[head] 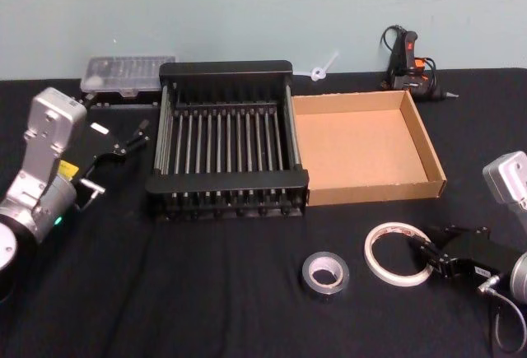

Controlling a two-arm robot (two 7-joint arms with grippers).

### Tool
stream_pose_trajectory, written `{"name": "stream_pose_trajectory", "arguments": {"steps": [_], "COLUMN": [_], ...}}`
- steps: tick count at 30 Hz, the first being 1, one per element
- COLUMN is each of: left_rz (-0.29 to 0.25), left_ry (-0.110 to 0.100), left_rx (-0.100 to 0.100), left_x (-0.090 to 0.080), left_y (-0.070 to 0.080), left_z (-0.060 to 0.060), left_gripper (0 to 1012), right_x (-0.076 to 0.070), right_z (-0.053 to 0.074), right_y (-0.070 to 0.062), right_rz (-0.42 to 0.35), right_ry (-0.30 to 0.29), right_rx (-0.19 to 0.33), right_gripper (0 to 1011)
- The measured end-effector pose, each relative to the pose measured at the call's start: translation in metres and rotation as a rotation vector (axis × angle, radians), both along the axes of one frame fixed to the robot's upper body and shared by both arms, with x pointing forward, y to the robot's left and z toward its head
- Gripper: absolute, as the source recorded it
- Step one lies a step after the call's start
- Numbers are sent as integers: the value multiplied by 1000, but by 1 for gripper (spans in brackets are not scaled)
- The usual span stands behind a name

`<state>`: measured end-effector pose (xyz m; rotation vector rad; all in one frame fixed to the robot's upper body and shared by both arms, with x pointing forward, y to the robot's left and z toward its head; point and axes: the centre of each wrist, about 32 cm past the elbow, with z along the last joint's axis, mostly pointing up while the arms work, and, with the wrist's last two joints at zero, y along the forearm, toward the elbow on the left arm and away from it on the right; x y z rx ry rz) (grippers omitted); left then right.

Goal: Pick up the white tape and place it into the black box , Pick up the silver tape and place it into the brown box.

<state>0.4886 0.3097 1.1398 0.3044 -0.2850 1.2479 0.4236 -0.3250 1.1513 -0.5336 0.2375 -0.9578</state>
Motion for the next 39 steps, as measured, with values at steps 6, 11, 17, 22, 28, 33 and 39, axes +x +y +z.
{"name": "stream_pose_trajectory", "arguments": {"steps": [6, 11, 17, 22, 28, 33, 39], "left_rz": [0, 0, 0, 0, 0, 0, 0], "left_ry": [0, 0, 0, 0, 0, 0, 0], "left_rx": [0, 0, 0, 0, 0, 0, 0], "left_x": [0, 0, 0, 0, 0, 0, 0], "left_y": [0, 0, 0, 0, 0, 0, 0], "left_z": [0, 0, 0, 0, 0, 0, 0], "left_gripper": [1001, 1002, 1001, 1002, 1001, 1001, 1001], "right_x": [0, 0, 0, 0, 0, 0, -1], "right_z": [0, 0, 0, 0, 0, 1, 6], "right_y": [0, 0, 0, 0, 0, 0, 0], "right_rz": [0, 0, 0, 0, 0, 0, -7], "right_ry": [0, 0, 0, 0, 0, -5, -25], "right_rx": [0, 0, 0, 0, 0, 2, 28], "right_gripper": [187, 82, 71, 71, 71, 71, 71]}}
